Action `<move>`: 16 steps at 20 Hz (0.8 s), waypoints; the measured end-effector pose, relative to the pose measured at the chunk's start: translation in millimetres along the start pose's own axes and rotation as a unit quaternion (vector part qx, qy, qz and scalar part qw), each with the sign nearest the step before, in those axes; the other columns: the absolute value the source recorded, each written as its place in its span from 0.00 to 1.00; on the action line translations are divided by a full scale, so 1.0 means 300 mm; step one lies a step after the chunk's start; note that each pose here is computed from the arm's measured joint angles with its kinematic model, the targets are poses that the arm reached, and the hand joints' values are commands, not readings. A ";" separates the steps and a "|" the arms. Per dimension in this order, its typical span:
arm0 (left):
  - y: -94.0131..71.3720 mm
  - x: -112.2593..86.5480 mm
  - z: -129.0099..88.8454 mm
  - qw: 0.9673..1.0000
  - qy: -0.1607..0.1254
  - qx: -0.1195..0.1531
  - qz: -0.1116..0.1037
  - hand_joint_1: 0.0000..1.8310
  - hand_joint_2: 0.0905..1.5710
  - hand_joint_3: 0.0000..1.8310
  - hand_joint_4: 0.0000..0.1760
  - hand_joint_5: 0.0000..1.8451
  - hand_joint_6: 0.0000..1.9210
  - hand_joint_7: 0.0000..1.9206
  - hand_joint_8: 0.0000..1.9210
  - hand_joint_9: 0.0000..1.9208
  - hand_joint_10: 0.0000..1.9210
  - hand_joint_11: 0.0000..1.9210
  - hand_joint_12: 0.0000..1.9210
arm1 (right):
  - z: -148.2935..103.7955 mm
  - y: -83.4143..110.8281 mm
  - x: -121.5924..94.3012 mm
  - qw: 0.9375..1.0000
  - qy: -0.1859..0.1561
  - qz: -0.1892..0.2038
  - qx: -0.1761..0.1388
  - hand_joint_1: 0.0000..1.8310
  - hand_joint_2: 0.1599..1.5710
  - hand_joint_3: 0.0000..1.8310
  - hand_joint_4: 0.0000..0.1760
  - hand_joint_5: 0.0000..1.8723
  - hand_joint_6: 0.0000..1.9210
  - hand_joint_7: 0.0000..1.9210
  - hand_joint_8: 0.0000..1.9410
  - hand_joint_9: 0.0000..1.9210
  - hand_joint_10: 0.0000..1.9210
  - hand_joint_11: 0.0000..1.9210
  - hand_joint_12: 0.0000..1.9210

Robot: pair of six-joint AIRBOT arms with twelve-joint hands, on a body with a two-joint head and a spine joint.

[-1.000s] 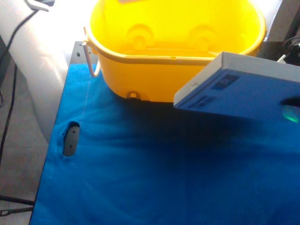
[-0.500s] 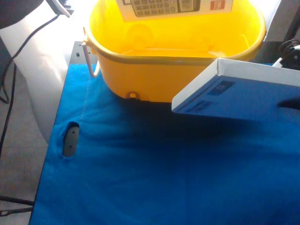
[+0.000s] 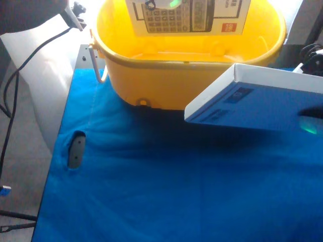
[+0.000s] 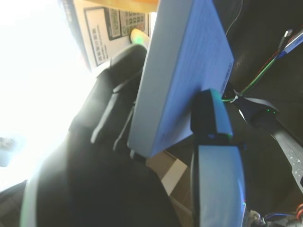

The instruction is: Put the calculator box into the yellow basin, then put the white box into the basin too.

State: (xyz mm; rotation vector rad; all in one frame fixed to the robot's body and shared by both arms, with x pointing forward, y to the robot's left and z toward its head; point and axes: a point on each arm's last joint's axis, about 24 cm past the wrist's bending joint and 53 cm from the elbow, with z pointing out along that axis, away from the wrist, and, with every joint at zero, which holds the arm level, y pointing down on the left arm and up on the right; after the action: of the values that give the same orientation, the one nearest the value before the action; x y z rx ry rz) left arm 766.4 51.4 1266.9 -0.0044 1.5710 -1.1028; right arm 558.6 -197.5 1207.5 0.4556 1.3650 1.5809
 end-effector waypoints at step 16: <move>-0.081 -0.233 -0.196 0.993 -0.094 0.067 -0.035 0.39 0.70 0.00 0.17 0.19 0.01 0.14 0.00 0.10 0.02 0.00 0.40 | 0.024 0.041 -0.016 1.000 -0.008 -0.001 -0.021 0.75 0.67 0.00 0.00 0.52 0.49 0.51 0.54 0.46 0.61 0.37 0.65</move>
State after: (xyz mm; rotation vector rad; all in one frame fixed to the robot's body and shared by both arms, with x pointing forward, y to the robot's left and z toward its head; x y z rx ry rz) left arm 731.9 112.6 1330.2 -0.0704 1.3349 -1.2252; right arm 561.5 -196.5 1222.3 0.4405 1.3169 1.5981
